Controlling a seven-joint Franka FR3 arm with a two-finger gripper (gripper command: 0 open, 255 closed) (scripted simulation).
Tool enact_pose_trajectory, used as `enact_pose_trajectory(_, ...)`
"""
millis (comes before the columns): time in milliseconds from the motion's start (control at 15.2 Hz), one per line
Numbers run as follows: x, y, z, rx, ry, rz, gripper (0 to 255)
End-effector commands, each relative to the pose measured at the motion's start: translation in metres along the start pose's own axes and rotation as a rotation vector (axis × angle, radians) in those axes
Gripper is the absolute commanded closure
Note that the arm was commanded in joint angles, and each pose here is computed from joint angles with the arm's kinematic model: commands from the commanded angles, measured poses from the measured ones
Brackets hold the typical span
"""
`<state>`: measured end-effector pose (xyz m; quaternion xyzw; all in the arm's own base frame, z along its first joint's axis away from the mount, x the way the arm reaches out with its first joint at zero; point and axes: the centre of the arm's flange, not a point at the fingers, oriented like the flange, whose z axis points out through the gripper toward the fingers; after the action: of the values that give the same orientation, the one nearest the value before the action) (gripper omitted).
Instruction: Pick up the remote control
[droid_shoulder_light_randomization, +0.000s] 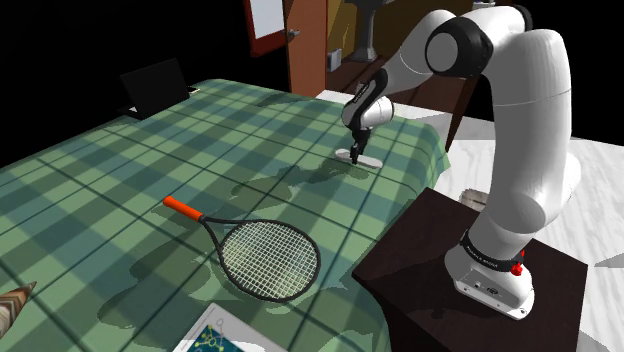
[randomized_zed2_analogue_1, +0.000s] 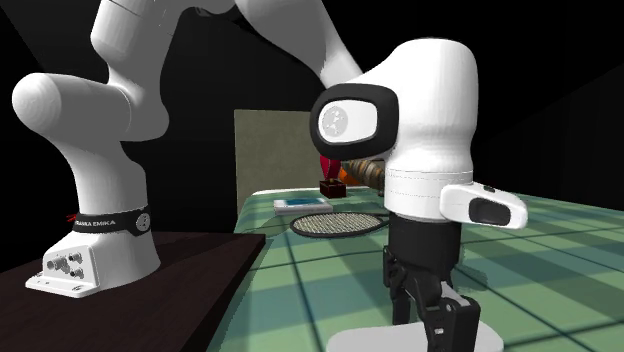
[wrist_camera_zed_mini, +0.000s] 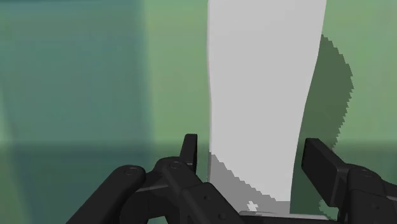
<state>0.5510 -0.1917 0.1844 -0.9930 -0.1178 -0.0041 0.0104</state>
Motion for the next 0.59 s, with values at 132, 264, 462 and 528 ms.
enact_pose_trajectory(132, 0.001, -0.001, -0.021, 0.000, 0.000, 0.000, 255)
enact_pose_trajectory(264, 0.001, -0.001, -0.031, 0.000, 0.000, 0.000, 255)
enact_pose_trajectory(462, 0.001, -0.001, -0.047, 0.000, 0.000, 0.000, 255)
enact_pose_trajectory(528, 0.001, -0.001, -0.052, 0.000, 0.000, 0.000, 255)
